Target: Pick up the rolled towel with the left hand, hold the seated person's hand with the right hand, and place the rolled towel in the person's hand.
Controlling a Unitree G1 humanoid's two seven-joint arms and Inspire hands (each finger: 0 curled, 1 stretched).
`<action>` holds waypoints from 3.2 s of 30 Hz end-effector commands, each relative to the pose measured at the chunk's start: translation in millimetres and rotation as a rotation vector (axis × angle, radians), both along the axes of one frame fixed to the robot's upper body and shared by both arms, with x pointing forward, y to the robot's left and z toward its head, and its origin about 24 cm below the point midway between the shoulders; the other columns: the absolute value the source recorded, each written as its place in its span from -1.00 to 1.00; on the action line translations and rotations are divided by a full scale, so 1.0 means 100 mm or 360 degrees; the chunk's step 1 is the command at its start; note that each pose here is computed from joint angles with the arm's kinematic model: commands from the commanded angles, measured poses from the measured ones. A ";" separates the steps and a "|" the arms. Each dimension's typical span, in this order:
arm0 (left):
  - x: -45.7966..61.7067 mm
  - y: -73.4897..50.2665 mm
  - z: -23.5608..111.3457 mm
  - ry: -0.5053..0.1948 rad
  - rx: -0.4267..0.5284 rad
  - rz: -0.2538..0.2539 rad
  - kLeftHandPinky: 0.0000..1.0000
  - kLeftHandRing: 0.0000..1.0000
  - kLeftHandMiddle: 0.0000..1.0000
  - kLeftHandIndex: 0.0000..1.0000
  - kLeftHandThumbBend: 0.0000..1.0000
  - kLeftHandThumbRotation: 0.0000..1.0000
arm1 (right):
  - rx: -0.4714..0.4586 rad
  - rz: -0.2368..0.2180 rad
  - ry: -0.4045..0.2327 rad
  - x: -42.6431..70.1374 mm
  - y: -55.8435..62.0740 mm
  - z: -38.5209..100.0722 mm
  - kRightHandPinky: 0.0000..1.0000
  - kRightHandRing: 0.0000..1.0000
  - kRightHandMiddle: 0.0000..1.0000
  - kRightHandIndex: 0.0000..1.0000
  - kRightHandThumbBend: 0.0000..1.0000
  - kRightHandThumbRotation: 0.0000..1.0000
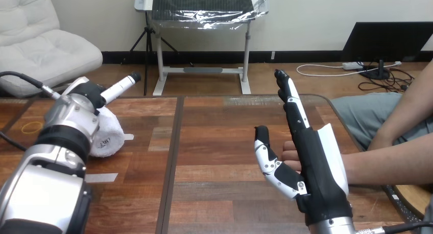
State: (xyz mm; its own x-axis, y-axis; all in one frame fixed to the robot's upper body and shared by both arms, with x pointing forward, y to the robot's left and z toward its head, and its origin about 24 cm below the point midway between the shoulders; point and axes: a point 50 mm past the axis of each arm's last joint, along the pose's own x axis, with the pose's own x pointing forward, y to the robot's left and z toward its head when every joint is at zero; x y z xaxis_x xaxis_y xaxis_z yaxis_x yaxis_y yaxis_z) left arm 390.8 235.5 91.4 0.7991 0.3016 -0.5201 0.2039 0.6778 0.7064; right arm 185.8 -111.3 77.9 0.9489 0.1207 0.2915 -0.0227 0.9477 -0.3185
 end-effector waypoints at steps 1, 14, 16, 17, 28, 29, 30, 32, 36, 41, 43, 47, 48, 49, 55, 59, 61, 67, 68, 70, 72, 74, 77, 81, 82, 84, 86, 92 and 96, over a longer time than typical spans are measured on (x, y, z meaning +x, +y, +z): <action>0.13 -0.18 0.25 -0.0139 0.0008 -0.0038 0.13 0.58 0.79 0.85 0.28 0.96 | 0.0036 -0.0003 -0.0112 0.01 0.02 0.16 1.00 1.00 1.00 1.00 -1.00 -1.00; 0.09 -0.18 0.15 0.0000 0.0213 -0.0036 0.72 0.96 0.98 0.98 0.33 0.91 | 0.0023 -0.0008 -0.0104 -0.01 -0.01 0.15 1.00 1.00 1.00 1.00 -1.00 -1.00; 0.08 -0.18 0.13 0.0033 0.0280 -0.0050 0.72 0.94 0.97 0.96 0.34 0.90 | 0.0023 -0.0010 -0.0097 -0.01 -0.01 0.15 1.00 1.00 1.00 1.00 -1.00 -1.00; 0.07 -0.17 0.12 0.0049 0.0324 -0.0063 0.69 0.91 0.95 0.94 0.36 0.91 | 0.0024 -0.0010 -0.0094 -0.02 -0.01 0.15 1.00 1.00 1.00 1.00 -1.00 -1.00; 0.03 -0.17 0.03 0.0147 0.0754 -0.0168 0.26 0.56 0.70 0.82 0.45 0.87 | 0.0017 -0.0005 -0.0081 -0.02 -0.02 0.14 1.00 1.00 1.00 1.00 -1.00 -1.00; 0.02 -0.16 0.02 0.0153 0.0789 -0.0181 0.14 0.43 0.61 0.78 0.46 0.83 | 0.0018 -0.0005 -0.0078 -0.03 -0.02 0.14 1.00 1.00 1.00 1.00 -1.00 -1.00; 0.02 -0.16 0.01 0.0157 0.0813 -0.0190 0.10 0.38 0.58 0.77 0.46 0.81 | 0.0018 -0.0005 -0.0076 -0.03 -0.03 0.14 1.00 1.00 1.00 1.00 -1.00 -1.00; 0.01 -0.16 -0.01 0.0183 0.0899 -0.0231 0.01 0.28 0.49 0.73 0.48 0.80 | 0.0025 0.0001 -0.0072 -0.03 -0.02 0.14 1.00 1.00 1.00 1.00 -1.00 -1.00; 0.00 -0.15 -0.04 0.0223 0.1031 -0.0292 -0.16 0.06 0.27 0.62 0.51 0.81 | 0.0033 0.0011 -0.0077 -0.03 -0.02 0.14 1.00 1.00 1.00 1.00 -1.00 -1.00; -0.02 -0.14 -0.07 0.0219 0.1091 -0.0303 -0.37 -0.20 0.02 0.49 0.54 0.80 | 0.0037 0.0016 -0.0066 -0.02 -0.02 0.14 1.00 1.00 1.00 1.00 -1.00 -1.00; -0.02 -0.14 -0.08 0.0212 0.1091 -0.0299 -0.41 -0.25 -0.02 0.48 0.54 0.79 | 0.0034 0.0020 -0.0066 -0.02 -0.02 0.14 1.00 1.00 1.00 1.00 -1.00 -1.00; -0.02 -0.15 -0.09 0.0232 0.1131 -0.0318 -0.46 -0.29 -0.05 0.49 0.55 0.78 | 0.0025 0.0026 -0.0069 -0.02 -0.03 0.14 1.00 1.00 1.00 1.00 -1.00 -1.00; -0.02 -0.15 -0.09 0.0239 0.1141 -0.0325 -0.47 -0.30 -0.06 0.50 0.55 0.81 | 0.0024 0.0027 -0.0069 -0.02 -0.03 0.14 1.00 1.00 1.00 1.00 -1.00 -1.00; -0.02 -0.16 -0.08 0.0253 0.1158 -0.0337 -0.47 -0.30 -0.06 0.51 0.55 0.82 | 0.0022 0.0027 -0.0068 -0.02 -0.03 0.14 1.00 1.00 1.00 1.00 -1.00 -1.00; 0.01 -0.20 -0.03 0.0278 0.1170 -0.0351 -0.45 -0.26 -0.02 0.51 0.57 0.92 | 0.0018 0.0023 -0.0060 -0.02 -0.03 0.14 1.00 1.00 1.00 1.00 -1.00 -1.00; 0.03 -0.23 0.01 0.0271 0.1174 -0.0361 -0.39 -0.18 0.05 0.44 0.58 0.97 | 0.0016 0.0026 -0.0058 -0.02 -0.03 0.14 1.00 1.00 1.00 1.00 -1.00 -1.00; 0.04 -0.26 0.03 0.0248 0.1185 -0.0365 -0.39 -0.18 0.05 0.41 0.58 0.98 | 0.0018 0.0028 -0.0058 -0.02 -0.03 0.14 1.00 1.00 1.00 1.00 -1.00 -1.00; 0.08 -0.39 0.10 0.0142 0.1234 -0.0374 -0.50 -0.29 -0.02 0.40 0.61 1.00 | 0.0020 0.0027 -0.0056 -0.02 -0.03 0.14 1.00 1.00 1.00 1.00 -1.00 -1.00; 0.08 -0.41 0.11 0.0120 0.1230 -0.0370 -0.51 -0.31 -0.03 0.43 0.61 1.00 | 0.0018 0.0026 -0.0054 -0.02 -0.03 0.14 1.00 1.00 1.00 1.00 -1.00 -1.00; 0.09 -0.45 0.13 0.0068 0.1209 -0.0361 -0.54 -0.34 -0.04 0.48 0.61 1.00 | 0.0017 0.0024 -0.0050 -0.02 -0.02 0.14 1.00 1.00 1.00 1.00 -1.00 -1.00; 0.09 -0.48 0.15 0.0029 0.1188 -0.0354 -0.56 -0.35 -0.05 0.50 0.61 1.00 | 0.0019 0.0023 -0.0046 -0.02 -0.02 0.15 1.00 1.00 1.00 1.00 -1.00 -1.00; 0.09 -0.53 0.17 -0.0019 0.1172 -0.0372 -0.56 -0.36 -0.06 0.52 0.61 1.00 | 0.0025 0.0024 -0.0043 -0.01 -0.02 0.15 1.00 1.00 1.00 1.00 -1.00 -1.00; 0.08 -0.58 0.20 -0.0090 0.1144 -0.0415 -0.59 -0.40 -0.10 0.55 0.59 1.00 | 0.0023 0.0022 -0.0045 -0.01 -0.01 0.15 1.00 1.00 1.00 1.00 -1.00 -1.00; 0.03 -0.65 0.25 -0.0204 0.1099 -0.0477 -0.65 -0.48 -0.20 0.58 0.54 1.00 | 0.0020 0.0019 -0.0049 -0.01 -0.01 0.15 1.00 1.00 1.00 1.00 -1.00 -1.00; 0.00 -0.67 0.28 -0.0240 0.1083 -0.0499 -0.66 -0.50 -0.22 0.59 0.53 1.00 | 0.0021 0.0019 -0.0049 0.00 -0.01 0.15 1.00 1.00 1.00 1.00 -1.00 -1.00; -0.03 -0.70 0.30 -0.0273 0.1066 -0.0522 -0.72 -0.57 -0.32 0.62 0.50 1.00 | 0.0022 0.0019 -0.0048 0.00 -0.01 0.15 1.00 1.00 1.00 1.00 -1.00 -1.00; -0.08 -0.73 0.33 -0.0320 0.1029 -0.0547 -0.76 -0.61 -0.37 0.64 0.49 1.00 | 0.0022 0.0017 -0.0047 0.00 -0.01 0.14 1.00 1.00 1.00 1.00 -1.00 -1.00; -0.20 -0.81 0.41 -0.0429 0.0946 -0.0599 -0.80 -0.66 -0.43 0.61 0.45 1.00 | 0.0029 0.0009 -0.0035 0.00 0.00 0.15 1.00 1.00 1.00 1.00 -1.00 -1.00; -0.27 -0.85 0.45 -0.0510 0.0926 -0.0631 -0.80 -0.66 -0.42 0.57 0.42 1.00 | 0.0025 0.0004 -0.0035 0.00 0.00 0.15 1.00 1.00 1.00 1.00 -1.00 -1.00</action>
State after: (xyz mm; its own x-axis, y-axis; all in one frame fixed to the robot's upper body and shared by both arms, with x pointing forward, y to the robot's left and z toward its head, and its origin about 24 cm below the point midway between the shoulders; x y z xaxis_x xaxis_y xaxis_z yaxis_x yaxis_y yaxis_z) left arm 385.2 169.5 88.6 0.8998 0.2922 -0.3239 0.3042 0.1117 0.9460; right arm 174.6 -115.5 69.3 0.9692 0.1369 0.2049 -0.0634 0.9421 -0.3294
